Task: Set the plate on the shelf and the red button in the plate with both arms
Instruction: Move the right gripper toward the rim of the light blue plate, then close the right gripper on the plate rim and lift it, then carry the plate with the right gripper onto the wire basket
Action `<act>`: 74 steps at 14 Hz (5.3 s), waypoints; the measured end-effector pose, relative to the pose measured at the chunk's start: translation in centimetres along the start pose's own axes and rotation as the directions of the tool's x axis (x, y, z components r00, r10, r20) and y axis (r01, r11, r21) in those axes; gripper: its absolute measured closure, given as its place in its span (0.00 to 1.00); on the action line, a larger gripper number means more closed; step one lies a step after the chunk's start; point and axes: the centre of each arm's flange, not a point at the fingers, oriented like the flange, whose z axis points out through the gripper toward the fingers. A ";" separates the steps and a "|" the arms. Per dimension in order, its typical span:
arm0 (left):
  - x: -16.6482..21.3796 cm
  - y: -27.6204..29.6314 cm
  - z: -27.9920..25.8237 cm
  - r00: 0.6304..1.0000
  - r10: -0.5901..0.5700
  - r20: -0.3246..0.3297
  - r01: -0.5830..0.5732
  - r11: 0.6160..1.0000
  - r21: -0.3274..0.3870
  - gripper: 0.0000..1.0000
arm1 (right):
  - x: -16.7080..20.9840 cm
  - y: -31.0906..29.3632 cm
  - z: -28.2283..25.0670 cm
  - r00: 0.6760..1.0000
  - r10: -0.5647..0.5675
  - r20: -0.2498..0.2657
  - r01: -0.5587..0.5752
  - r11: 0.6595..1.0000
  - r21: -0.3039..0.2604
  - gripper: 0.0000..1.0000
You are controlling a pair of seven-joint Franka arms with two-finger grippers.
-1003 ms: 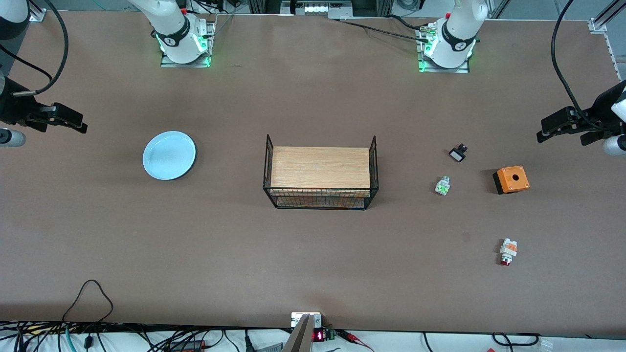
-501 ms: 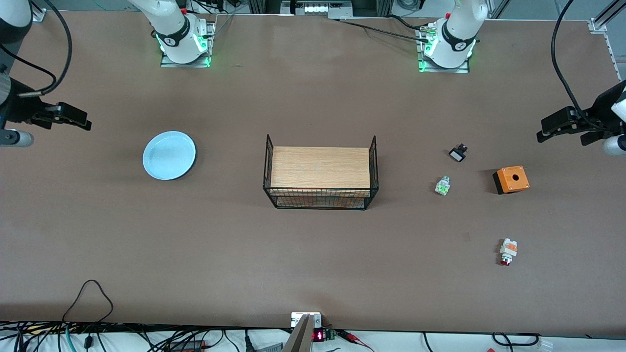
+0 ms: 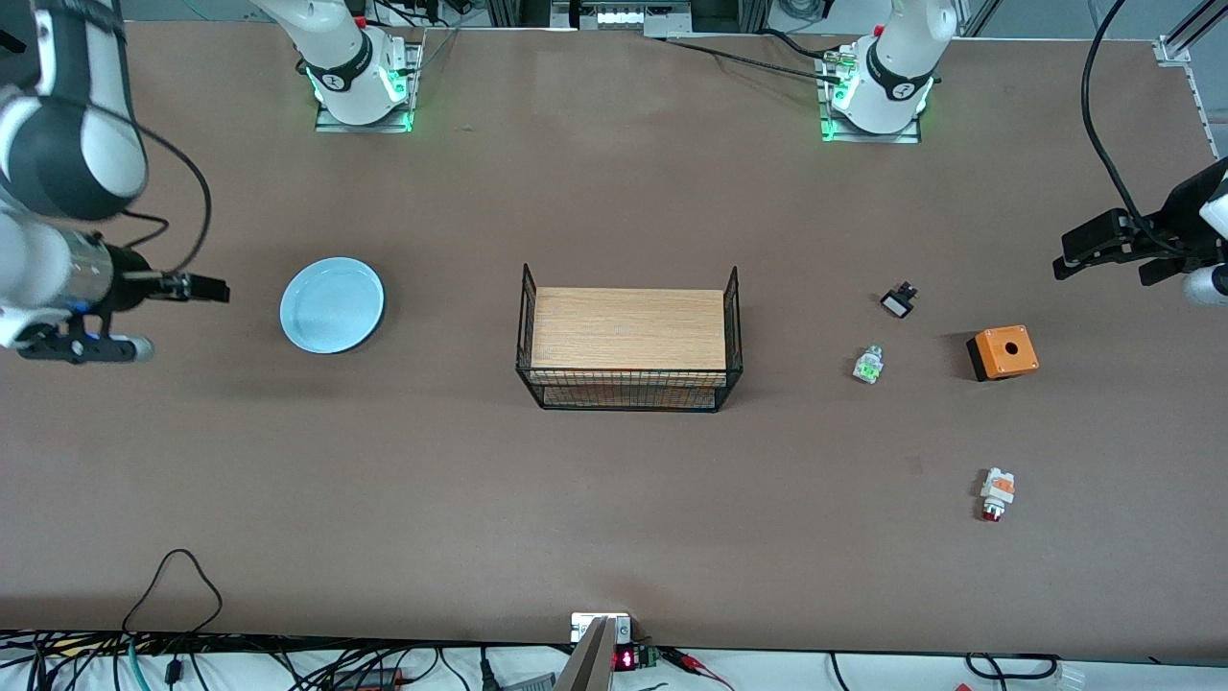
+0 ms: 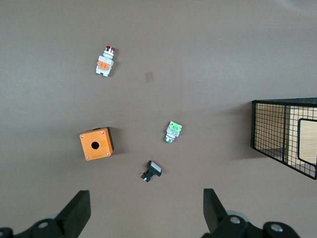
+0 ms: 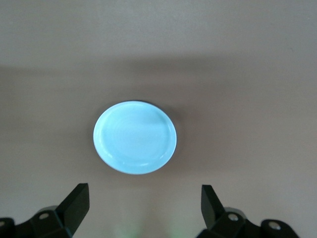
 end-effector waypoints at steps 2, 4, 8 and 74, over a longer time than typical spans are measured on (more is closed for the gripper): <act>0.0 0.0 0.0 1.000 0.000 0.000 0.000 1.000 0.000 0.00 | 1.5 0.0 1.8 1.000 0.001 -0.008 -0.002 1.000 -0.006 0.00; 0.0 0.0 0.0 1.000 0.000 0.000 0.000 1.000 0.000 0.00 | 3.0 0.0 3.5 1.000 0.003 -0.031 -0.003 1.000 -0.012 0.00; 0.0 -0.1 0.0 1.000 -0.002 0.000 0.002 1.000 0.000 0.00 | 4.0 -0.1 7.8 0.999 0.002 -0.052 -0.002 1.000 -0.017 0.00; 0.0 0.2 0.0 1.000 0.003 0.000 -0.003 1.000 0.000 0.00 | -7.2 -14.8 -8.7 0.973 0.229 -0.003 -0.216 0.925 0.312 0.97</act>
